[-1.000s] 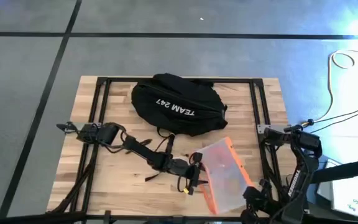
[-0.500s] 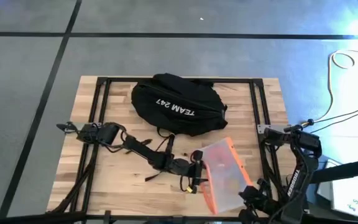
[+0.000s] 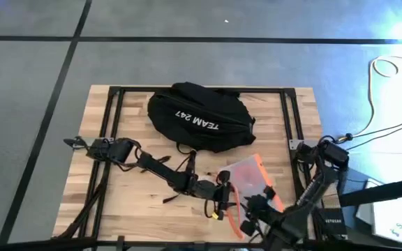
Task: Unpack backpack
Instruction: Remove the red charger adapter from the transparent white zip bag
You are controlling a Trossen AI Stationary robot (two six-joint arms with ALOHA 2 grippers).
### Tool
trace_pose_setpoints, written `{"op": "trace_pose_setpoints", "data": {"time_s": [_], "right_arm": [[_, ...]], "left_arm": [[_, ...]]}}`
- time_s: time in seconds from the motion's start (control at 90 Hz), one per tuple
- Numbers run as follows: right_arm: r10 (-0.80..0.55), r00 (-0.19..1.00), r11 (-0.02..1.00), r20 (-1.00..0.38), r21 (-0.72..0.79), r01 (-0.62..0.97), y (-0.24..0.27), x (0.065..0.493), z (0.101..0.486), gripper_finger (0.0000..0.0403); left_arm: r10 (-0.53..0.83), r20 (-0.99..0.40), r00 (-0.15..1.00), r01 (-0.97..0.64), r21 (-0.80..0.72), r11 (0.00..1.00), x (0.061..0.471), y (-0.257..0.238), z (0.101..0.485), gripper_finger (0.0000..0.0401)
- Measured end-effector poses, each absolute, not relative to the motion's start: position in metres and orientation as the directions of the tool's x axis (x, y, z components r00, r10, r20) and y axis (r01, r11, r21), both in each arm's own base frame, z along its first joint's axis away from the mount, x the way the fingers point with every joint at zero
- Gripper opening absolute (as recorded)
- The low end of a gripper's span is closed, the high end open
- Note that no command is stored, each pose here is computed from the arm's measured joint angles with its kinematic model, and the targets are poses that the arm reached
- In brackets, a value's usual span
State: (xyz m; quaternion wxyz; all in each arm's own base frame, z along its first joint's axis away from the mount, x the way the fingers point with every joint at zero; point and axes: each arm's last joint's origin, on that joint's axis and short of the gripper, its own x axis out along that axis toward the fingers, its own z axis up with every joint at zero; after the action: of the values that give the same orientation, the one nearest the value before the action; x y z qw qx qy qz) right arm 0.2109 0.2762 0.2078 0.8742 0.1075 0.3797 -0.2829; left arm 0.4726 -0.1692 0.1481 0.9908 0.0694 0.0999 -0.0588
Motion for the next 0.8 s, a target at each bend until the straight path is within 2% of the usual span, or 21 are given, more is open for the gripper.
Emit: {"op": "trace_pose_setpoints", "data": {"time_s": [0.178, 0.311, 0.389, 0.478, 0.8], "right_arm": [[-0.382, 0.545, 0.832, -0.747, -0.02, 0.555, 0.273, 0.233, 0.226, 0.0245], [-0.289, 0.477, 0.83, -0.83, 0.031, 0.557, 0.271, 0.244, 0.225, 0.0323], [-0.223, 0.442, 0.85, -0.869, 0.049, 0.525, 0.269, 0.253, 0.223, 0.0356], [-0.196, 0.4, 0.847, -0.895, 0.051, 0.529, 0.262, 0.262, 0.22, 0.0371], [-0.191, 0.159, 0.802, -0.969, -0.06, 0.595, 0.239, 0.263, 0.218, 0.0373]], "left_arm": [[-0.099, -0.205, 0.974, 0.124, 0.11, 0.986, 0.473, -0.167, 0.148, 0.0168], [-0.097, -0.206, 0.974, 0.122, 0.11, 0.986, 0.473, -0.167, 0.148, 0.0168], [-0.098, -0.206, 0.974, 0.122, 0.11, 0.986, 0.473, -0.167, 0.148, 0.0168], [-0.096, -0.21, 0.973, 0.122, 0.111, 0.986, 0.473, -0.166, 0.148, 0.0168], [-0.086, -0.213, 0.973, 0.111, 0.107, 0.988, 0.474, -0.163, 0.147, 0.0168]]}}
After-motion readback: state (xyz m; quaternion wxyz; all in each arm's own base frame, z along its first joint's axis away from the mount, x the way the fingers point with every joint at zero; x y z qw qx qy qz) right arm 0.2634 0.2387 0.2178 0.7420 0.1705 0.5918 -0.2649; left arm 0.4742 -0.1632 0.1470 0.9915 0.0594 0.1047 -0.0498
